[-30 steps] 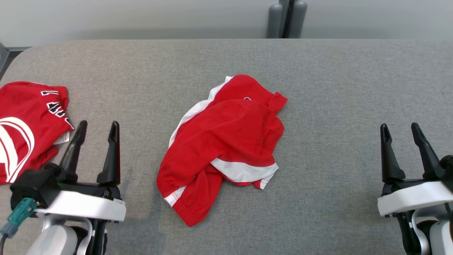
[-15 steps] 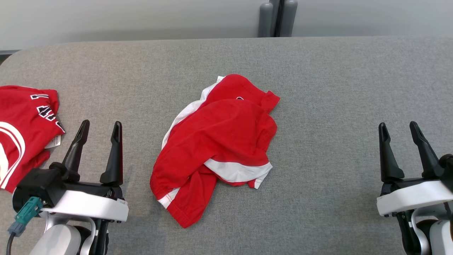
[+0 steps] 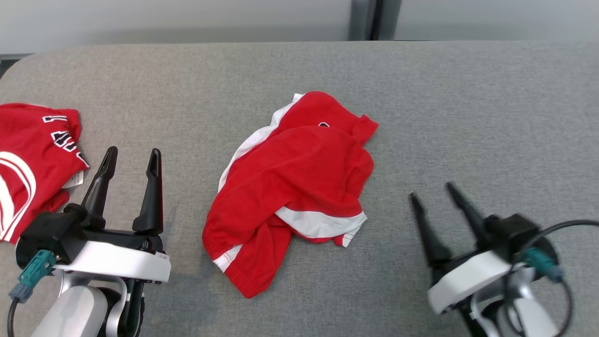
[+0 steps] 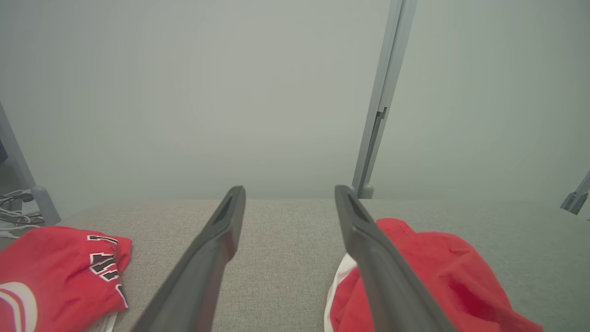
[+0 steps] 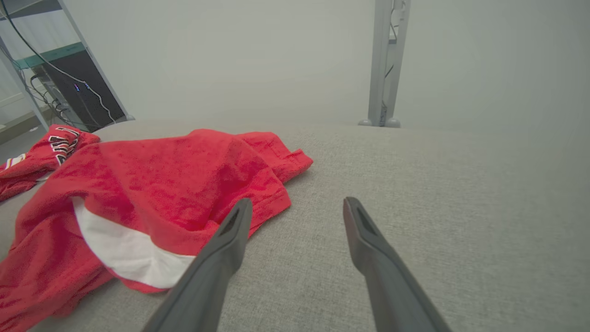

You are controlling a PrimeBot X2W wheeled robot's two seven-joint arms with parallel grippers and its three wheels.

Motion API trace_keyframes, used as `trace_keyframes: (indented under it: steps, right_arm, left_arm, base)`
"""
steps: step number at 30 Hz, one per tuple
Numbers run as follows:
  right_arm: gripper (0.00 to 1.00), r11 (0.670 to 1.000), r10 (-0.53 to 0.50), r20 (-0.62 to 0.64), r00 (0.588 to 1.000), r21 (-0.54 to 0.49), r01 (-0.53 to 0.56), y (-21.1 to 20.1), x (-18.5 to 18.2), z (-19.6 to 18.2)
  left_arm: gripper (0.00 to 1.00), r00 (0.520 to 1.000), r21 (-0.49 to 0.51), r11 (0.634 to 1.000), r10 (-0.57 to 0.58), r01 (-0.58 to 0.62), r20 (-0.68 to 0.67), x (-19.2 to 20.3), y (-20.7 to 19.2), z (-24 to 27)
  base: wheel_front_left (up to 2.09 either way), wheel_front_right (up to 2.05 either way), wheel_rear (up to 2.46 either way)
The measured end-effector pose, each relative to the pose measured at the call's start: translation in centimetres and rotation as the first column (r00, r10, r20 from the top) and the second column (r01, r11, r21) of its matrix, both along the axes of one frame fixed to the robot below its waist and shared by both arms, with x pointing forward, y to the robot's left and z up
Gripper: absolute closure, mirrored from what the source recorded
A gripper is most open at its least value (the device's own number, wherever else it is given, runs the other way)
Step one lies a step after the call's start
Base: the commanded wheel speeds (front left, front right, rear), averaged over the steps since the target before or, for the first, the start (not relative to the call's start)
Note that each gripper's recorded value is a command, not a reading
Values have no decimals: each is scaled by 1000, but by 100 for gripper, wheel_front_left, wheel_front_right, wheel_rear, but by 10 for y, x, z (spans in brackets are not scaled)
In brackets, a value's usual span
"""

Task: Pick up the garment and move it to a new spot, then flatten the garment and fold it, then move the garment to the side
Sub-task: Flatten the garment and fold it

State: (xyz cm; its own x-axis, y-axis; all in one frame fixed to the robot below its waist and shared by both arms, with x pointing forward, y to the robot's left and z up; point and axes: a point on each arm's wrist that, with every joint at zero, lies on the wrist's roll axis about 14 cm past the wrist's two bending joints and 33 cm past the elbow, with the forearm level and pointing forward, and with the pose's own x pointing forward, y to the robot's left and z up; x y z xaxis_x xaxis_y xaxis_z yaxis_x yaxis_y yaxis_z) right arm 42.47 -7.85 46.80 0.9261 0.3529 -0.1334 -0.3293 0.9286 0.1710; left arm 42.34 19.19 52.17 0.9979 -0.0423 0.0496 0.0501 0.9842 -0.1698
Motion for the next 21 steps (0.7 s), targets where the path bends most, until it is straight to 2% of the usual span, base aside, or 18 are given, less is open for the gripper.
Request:
trace_keyframes:
  steps: [5, 9, 12, 17, 18, 19, 20, 21]
  right_arm:
    - [0, 986, 168, -123, 978, 22, -167, 53, -24, -35]
    - [0, 968, 252, -209, 945, 41, -249, 79, -40, -60]
    - [0, 958, 284, -266, 921, 43, -283, 87, -48, -79]
    - [0, 957, 289, -263, 920, 51, -286, 91, -38, -83]
    - [10, 958, 286, -265, 921, 55, -282, 91, -35, -84]
    - [60, 958, 284, -265, 921, 52, -280, 91, -32, -85]
    - [94, 959, 283, -264, 922, 52, -280, 91, -30, -86]
    - [100, 959, 282, -268, 921, 48, -279, 90, -28, -87]
  left_arm:
    - [0, 1000, -4, 1000, 26, -26, -2, 2, 7, -3]
    - [0, 999, -5, 999, 48, -48, -6, 3, 13, -6]
    - [0, 998, -6, 998, 62, -62, -25, 3, 17, -14]
    - [0, 997, -8, 997, 75, -75, -35, 3, 20, -19]
    - [0, 996, -6, 997, 77, -77, -36, 3, 21, -20]
    - [0, 996, -5, 997, 79, -79, -36, 3, 21, -20]
    - [0, 996, -4, 997, 79, -80, -35, 4, 22, -20]
    - [0, 996, -3, 997, 80, -80, -32, 4, 22, -20]
  base:
    - [0, 0, 0]
    - [0, 0, 0]
    - [0, 0, 0]
    - [0, 0, 0]
    - [0, 0, 0]
    - [0, 0, 0]
    - [0, 0, 0]
    - [0, 0, 0]
